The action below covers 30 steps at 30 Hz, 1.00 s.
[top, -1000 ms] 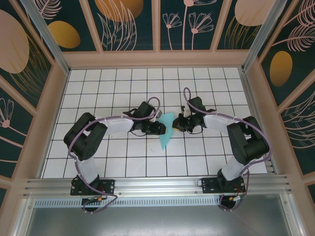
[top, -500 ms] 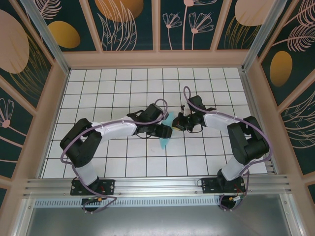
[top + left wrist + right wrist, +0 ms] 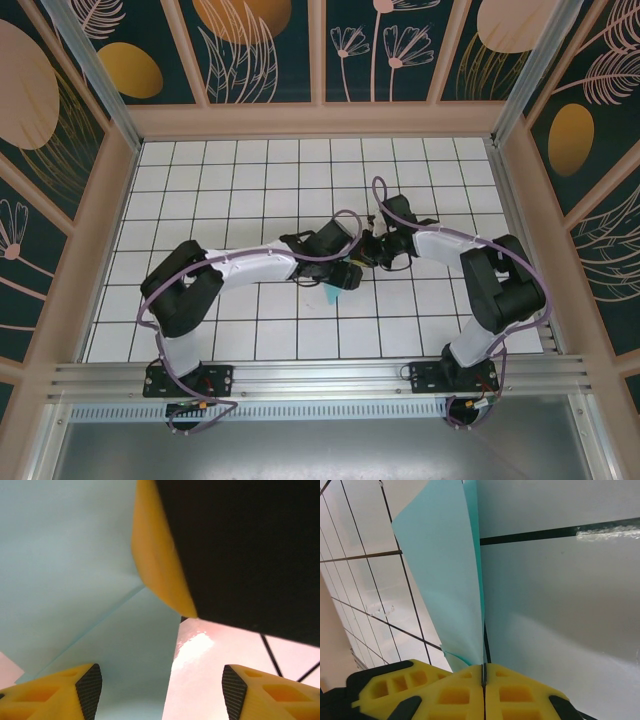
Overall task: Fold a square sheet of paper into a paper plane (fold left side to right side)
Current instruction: Fold the wing for the fifth time at the center of the table.
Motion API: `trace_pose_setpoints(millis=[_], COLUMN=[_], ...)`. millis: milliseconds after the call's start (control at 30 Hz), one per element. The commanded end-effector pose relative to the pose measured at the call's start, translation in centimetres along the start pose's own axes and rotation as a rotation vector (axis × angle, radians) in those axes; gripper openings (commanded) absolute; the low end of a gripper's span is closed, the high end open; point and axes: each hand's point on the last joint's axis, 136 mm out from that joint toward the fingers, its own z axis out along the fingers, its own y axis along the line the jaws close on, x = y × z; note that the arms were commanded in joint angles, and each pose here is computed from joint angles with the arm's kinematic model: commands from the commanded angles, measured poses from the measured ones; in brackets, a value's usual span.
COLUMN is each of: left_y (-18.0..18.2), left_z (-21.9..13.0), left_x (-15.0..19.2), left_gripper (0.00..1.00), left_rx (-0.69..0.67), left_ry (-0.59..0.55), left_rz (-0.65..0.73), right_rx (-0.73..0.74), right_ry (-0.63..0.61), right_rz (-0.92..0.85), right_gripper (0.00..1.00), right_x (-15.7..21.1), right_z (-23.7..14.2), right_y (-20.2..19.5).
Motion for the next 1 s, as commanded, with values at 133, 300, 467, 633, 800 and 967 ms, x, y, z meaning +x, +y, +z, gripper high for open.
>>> trace_pose_setpoints(millis=[133, 300, 467, 633, 800, 967], left_y=[0.8, 1.3, 1.6, 1.6, 1.4, 1.3], left_z=[-0.2, 0.4, 0.8, 0.8, 0.8, 0.9], left_x=[-0.2, 0.1, 0.4, 0.5, 0.5, 0.5], left_gripper=[0.67, 0.63, 0.51, 0.37, 0.29, 0.21], left_rx=[-0.117, -0.160, -0.180, -0.175, -0.168, -0.159], left_ry=[-0.048, -0.048, -0.043, -0.045, -0.043, -0.039], left_rz=[0.011, 0.018, 0.019, 0.017, 0.019, 0.020], right_rx=[-0.033, -0.034, -0.028, -0.022, -0.020, -0.022], right_ry=[0.033, 0.042, 0.047, 0.046, 0.038, 0.017], right_rz=[0.032, 0.041, 0.049, 0.046, 0.044, 0.035], right_gripper=[0.07, 0.07, 0.07, 0.09, 0.14, 0.23], right_x=[0.0, 0.2, 0.3, 0.3, 0.1, -0.3], right_z=[-0.1, 0.0, 0.1, 0.1, 0.0, -0.4], right_y=[0.8, 0.9, 0.6, 0.5, 0.6, 0.8])
